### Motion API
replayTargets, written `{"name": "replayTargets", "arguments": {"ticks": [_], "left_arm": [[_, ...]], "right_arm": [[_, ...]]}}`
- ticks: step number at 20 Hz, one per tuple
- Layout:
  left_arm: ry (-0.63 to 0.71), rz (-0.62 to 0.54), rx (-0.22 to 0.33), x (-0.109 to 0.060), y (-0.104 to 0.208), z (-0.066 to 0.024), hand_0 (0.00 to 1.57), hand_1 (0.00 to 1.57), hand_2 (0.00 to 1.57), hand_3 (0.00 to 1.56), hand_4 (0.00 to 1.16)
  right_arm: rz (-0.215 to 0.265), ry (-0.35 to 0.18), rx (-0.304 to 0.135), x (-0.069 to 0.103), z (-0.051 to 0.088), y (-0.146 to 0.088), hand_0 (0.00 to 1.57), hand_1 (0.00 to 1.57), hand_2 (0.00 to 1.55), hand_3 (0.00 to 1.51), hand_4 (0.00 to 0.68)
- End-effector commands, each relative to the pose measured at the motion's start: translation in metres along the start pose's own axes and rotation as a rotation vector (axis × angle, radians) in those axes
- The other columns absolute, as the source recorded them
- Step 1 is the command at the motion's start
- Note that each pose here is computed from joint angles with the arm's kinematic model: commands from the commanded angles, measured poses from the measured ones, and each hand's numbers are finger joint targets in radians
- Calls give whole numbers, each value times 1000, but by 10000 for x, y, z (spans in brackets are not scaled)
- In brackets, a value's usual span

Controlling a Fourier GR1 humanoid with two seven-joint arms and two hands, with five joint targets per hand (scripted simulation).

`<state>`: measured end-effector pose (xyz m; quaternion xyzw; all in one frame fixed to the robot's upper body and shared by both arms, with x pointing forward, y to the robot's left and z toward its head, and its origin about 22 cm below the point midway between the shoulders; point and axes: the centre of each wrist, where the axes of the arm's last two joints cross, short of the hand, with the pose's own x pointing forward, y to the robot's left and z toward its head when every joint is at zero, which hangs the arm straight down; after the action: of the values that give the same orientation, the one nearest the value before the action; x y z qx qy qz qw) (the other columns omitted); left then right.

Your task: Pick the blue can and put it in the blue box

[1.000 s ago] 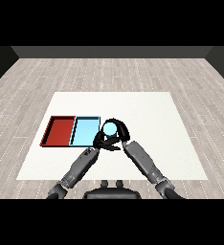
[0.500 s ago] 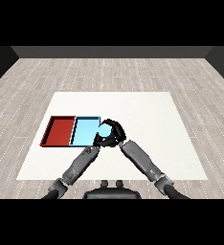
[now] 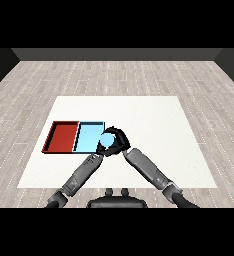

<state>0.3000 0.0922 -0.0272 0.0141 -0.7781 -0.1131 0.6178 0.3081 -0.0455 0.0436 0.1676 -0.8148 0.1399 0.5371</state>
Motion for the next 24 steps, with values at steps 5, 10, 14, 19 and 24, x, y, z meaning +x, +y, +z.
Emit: {"name": "replayTargets", "arguments": {"ticks": [5,10,14,19,24], "left_arm": [[-65,69,0,-85,67,28,645,645,753,521,668],[30,187,12,45,-57,-137,1177,1177,1185,1027,627],[12,174,6,4,-151,6,1425,1425,1347,1000,683],[61,174,22,-80,-83,-37,1571,1571,1516,1448,1097],[55,164,20,-82,-51,-145,1571,1571,1520,1454,1121]], "right_arm": [[-63,13,-34,3,96,151,1435,1435,1454,1393,591],[-57,15,-6,2,8,18,1437,1437,1454,1393,580],[-161,14,-46,61,76,-26,1267,1267,1371,1326,415],[-127,58,-43,73,49,-11,0,0,0,0,0],[-127,67,-61,-24,57,18,0,0,0,0,0]]}}
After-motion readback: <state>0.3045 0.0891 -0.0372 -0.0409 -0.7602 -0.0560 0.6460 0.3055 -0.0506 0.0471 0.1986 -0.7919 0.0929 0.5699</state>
